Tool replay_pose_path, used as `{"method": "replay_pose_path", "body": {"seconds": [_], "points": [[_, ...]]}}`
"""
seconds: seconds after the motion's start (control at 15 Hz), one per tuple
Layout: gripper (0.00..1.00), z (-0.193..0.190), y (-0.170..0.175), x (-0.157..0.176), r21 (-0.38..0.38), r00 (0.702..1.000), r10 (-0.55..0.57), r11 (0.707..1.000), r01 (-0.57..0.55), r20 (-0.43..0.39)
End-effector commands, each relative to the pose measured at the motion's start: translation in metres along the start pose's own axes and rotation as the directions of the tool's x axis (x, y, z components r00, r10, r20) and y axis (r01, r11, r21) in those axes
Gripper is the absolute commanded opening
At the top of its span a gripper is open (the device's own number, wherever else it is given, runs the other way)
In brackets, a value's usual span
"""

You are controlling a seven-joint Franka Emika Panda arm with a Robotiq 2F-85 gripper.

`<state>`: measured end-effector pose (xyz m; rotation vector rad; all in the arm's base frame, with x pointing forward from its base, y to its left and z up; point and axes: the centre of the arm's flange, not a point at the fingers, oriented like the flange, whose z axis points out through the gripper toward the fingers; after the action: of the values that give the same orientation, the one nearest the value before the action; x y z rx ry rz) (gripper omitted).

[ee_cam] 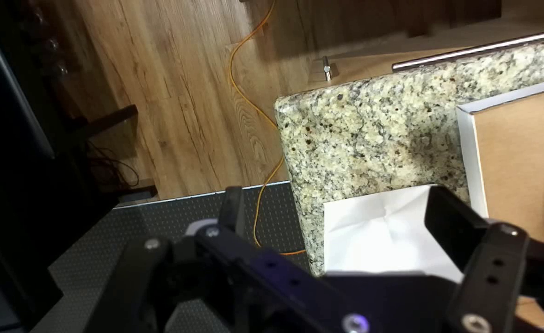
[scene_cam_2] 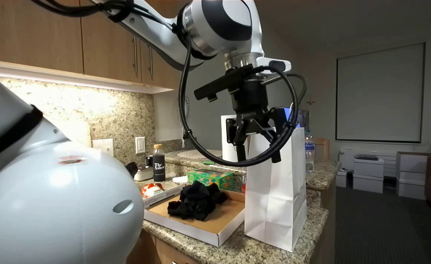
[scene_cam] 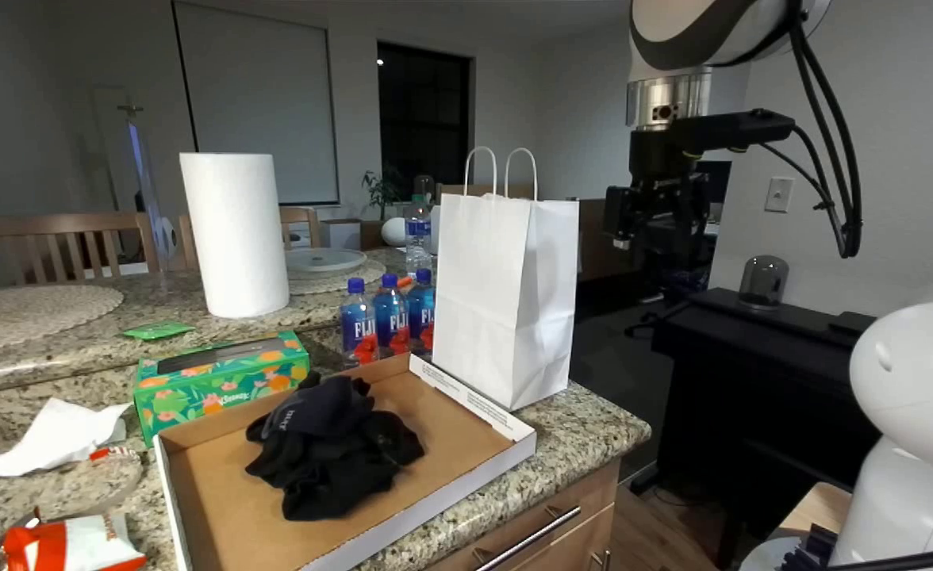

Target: Put the black socks in the white bag

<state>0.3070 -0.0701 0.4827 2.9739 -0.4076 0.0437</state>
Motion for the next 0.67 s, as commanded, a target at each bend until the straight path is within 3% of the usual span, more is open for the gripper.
{"method": "replay_pose_path", "body": {"seconds": [0.0, 0.6], "points": [[1.0, 0.0, 0.0, 0.0, 0.0, 1.0, 0.0, 1.0, 0.0, 0.0], [1.0, -0.002, -0.027, 0.0, -0.02, 0.998, -0.065, 0.998, 0.065, -0.013]]}}
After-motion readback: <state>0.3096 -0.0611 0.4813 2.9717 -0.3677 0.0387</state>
